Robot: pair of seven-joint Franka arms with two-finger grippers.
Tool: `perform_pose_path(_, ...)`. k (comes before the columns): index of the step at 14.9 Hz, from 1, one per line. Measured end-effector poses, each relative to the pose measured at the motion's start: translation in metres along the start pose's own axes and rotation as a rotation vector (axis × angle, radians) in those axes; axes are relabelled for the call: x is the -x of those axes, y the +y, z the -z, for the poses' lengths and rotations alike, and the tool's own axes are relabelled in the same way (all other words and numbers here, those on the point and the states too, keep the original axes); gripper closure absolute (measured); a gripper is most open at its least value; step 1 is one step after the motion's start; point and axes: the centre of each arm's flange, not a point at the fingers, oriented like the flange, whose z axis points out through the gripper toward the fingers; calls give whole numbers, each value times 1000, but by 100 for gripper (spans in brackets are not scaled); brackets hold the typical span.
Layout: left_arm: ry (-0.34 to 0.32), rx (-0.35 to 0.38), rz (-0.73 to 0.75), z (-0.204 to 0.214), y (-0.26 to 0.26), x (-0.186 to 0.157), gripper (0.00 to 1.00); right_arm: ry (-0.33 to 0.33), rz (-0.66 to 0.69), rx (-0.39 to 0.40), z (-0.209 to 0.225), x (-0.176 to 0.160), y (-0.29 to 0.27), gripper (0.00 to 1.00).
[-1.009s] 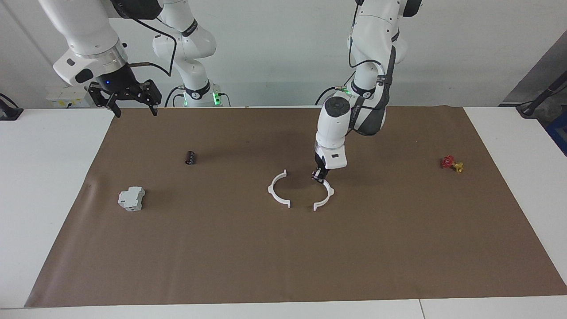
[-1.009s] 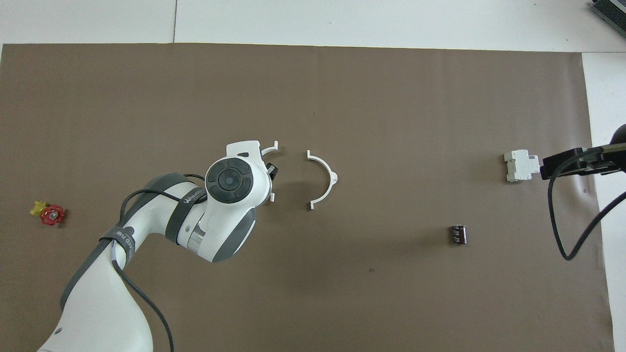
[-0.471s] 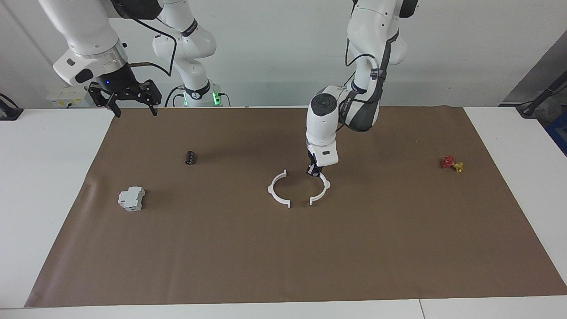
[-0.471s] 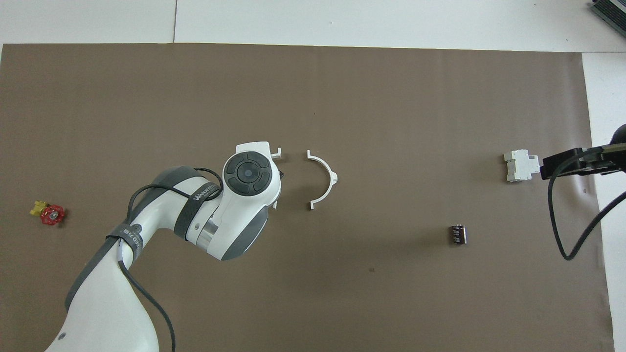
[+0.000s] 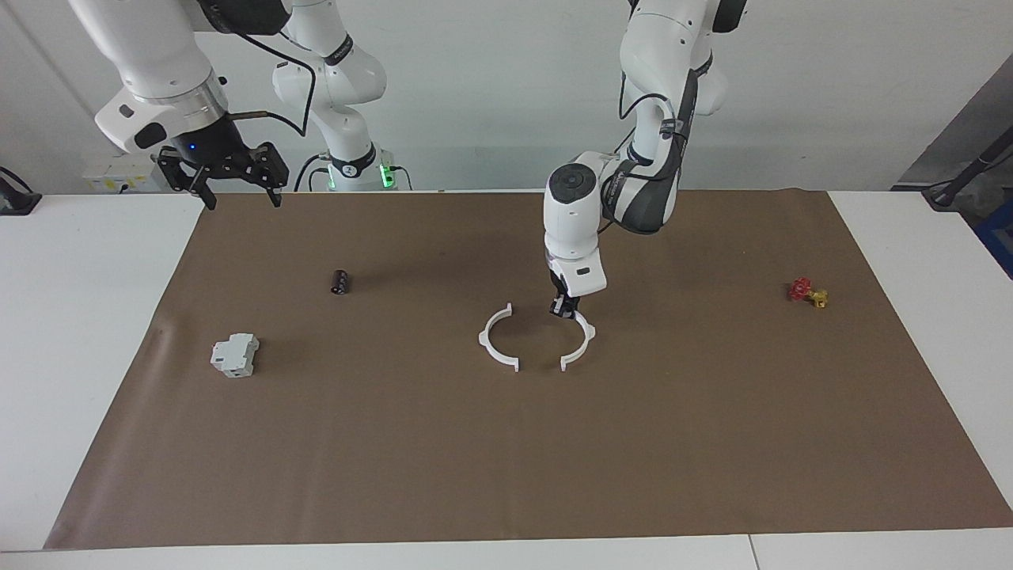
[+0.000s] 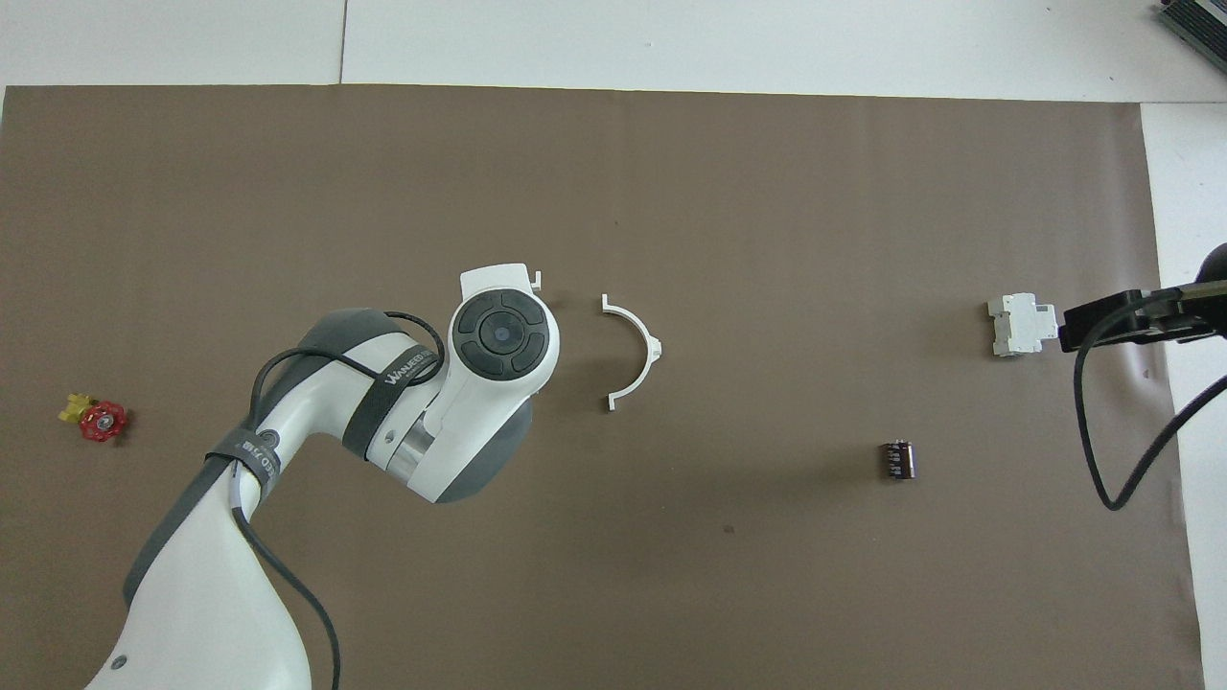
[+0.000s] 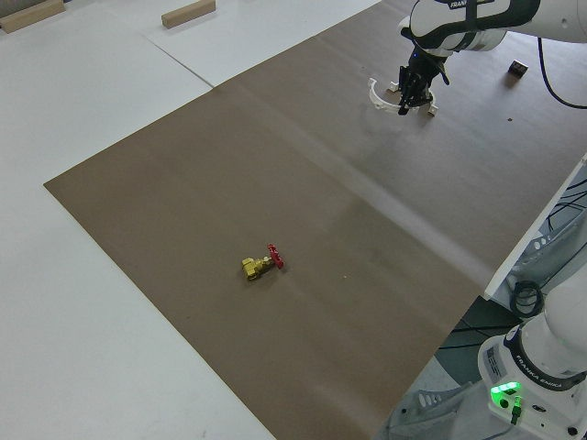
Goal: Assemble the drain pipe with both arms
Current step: 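Press the held clamp half onto the placed half with the left gripper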
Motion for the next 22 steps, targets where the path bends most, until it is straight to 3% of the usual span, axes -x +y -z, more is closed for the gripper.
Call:
perform_pose_path(8, -15, 82, 8, -16, 4, 24, 93, 0, 0, 0, 0, 0, 0, 0)
perform_pose_path(12, -16, 59, 5, -39, 1, 27, 93, 0, 0, 0, 0, 0, 0, 0)
perform_pose_path(22, -16, 61, 34, -35, 0, 48, 93, 0, 0, 0, 0, 0, 0, 0)
